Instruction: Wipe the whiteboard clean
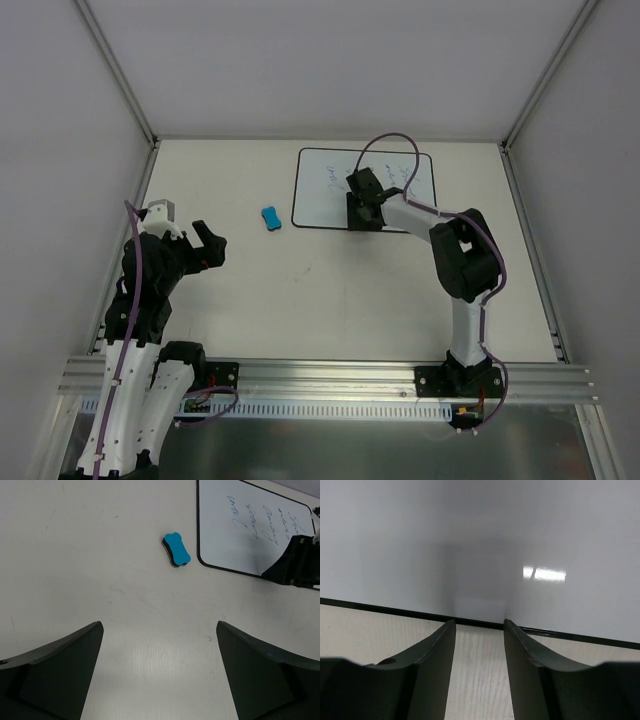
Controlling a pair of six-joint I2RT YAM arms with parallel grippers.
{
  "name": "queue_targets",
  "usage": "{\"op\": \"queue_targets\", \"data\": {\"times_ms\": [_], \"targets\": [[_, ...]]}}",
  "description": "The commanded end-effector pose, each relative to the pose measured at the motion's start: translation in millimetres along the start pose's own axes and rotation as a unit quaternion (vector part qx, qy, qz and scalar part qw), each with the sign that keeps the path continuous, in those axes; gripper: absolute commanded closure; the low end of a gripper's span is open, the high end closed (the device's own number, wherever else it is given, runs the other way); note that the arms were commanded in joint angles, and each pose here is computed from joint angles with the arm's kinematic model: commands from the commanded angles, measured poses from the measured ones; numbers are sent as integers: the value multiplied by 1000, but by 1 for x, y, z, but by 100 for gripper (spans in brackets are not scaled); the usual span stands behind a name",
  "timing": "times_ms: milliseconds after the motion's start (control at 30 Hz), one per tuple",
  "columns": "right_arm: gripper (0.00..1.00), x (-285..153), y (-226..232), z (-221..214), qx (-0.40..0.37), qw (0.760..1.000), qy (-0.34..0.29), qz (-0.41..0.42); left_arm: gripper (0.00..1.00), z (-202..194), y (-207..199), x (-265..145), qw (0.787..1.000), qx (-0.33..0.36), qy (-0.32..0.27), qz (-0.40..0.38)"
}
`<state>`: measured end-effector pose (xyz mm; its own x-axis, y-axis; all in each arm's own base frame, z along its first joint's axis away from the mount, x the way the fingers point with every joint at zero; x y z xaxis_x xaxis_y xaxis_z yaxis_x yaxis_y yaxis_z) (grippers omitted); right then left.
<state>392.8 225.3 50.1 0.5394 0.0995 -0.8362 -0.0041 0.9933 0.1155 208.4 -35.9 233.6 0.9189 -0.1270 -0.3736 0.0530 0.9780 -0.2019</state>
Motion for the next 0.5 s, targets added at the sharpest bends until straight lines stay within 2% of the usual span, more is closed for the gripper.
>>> {"op": "queue_targets", "data": {"times_ms": [0,467], "targets": [[53,-20,-19,-51,6,995,97,-33,1,3,0,1,1000,-3,-13,3],[53,-21,2,-4,31,999,7,-37,1,2,1,2,1000,-2,-12,6]]}}
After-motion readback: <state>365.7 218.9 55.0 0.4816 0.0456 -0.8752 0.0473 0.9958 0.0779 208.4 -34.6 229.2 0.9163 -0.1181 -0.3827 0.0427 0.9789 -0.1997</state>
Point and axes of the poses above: each gripper's point midway between its finger pads, its own x axis out along the fingers, its own y axis along the line the jaws close on, z = x × y, the point moved 3 cm from there along -x, back along the fingers, and after that the axes turned 8 degrees about x, right-handed, at the moved point
